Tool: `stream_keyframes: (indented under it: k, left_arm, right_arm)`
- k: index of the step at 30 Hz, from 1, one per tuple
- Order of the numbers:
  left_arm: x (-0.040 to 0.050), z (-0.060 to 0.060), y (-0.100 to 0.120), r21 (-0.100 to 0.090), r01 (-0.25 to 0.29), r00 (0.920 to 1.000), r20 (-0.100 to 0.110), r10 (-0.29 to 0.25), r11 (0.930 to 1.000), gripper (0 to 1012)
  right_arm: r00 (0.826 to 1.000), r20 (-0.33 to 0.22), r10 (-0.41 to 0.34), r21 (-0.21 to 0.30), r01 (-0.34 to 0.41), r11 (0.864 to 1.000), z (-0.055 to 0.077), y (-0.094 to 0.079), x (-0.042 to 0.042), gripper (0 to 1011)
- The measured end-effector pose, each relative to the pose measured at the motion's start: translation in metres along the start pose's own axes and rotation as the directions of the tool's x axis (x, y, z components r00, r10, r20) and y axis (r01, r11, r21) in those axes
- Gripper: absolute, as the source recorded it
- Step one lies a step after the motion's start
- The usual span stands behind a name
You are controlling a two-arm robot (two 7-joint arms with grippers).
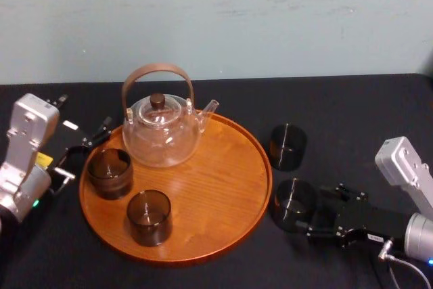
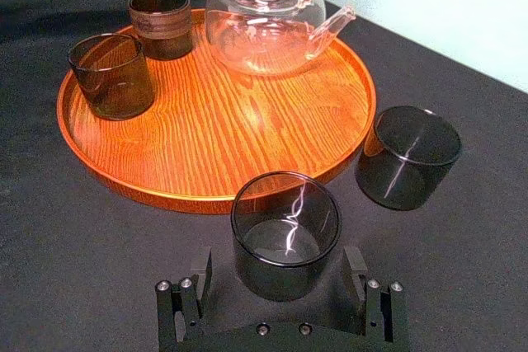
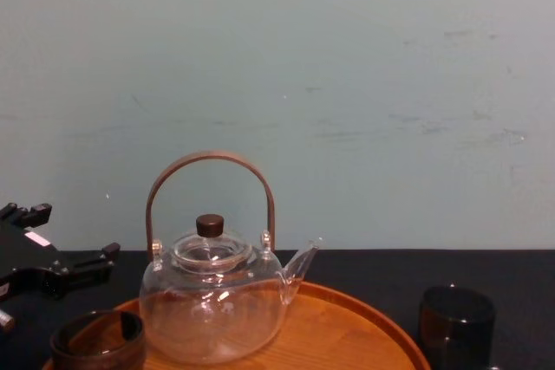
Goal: Pick up the glass from the table and place it on the tray.
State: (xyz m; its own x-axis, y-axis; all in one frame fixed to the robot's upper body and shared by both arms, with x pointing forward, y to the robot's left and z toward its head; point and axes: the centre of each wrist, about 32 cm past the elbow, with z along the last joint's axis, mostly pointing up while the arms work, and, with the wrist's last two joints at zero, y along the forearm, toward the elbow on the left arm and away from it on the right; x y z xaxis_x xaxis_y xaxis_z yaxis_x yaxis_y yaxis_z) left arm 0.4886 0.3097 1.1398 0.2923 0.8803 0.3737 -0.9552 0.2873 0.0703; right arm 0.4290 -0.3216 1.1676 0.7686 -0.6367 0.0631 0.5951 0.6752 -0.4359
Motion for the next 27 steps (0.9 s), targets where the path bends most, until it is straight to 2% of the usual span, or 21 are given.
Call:
stream_keyframes:
  k: [15, 27]
  left_arm:
    - [0.0, 0.0, 0.0, 0.0, 0.0, 1.0, 0.0, 0.0, 1.0, 1001]
    - [0.0, 0.0, 0.0, 0.0, 0.0, 1.0, 0.0, 0.0, 1.0, 1001]
  right_arm:
    - [1.0, -0.024, 0.011, -0.038, -0.012, 0.999, 0.007, 0.008, 0.0018, 1002]
    - [0.999, -0.032, -0.003, -0.041, 0.002, 0.999, 0.011, 0.018, 0.0096, 1003]
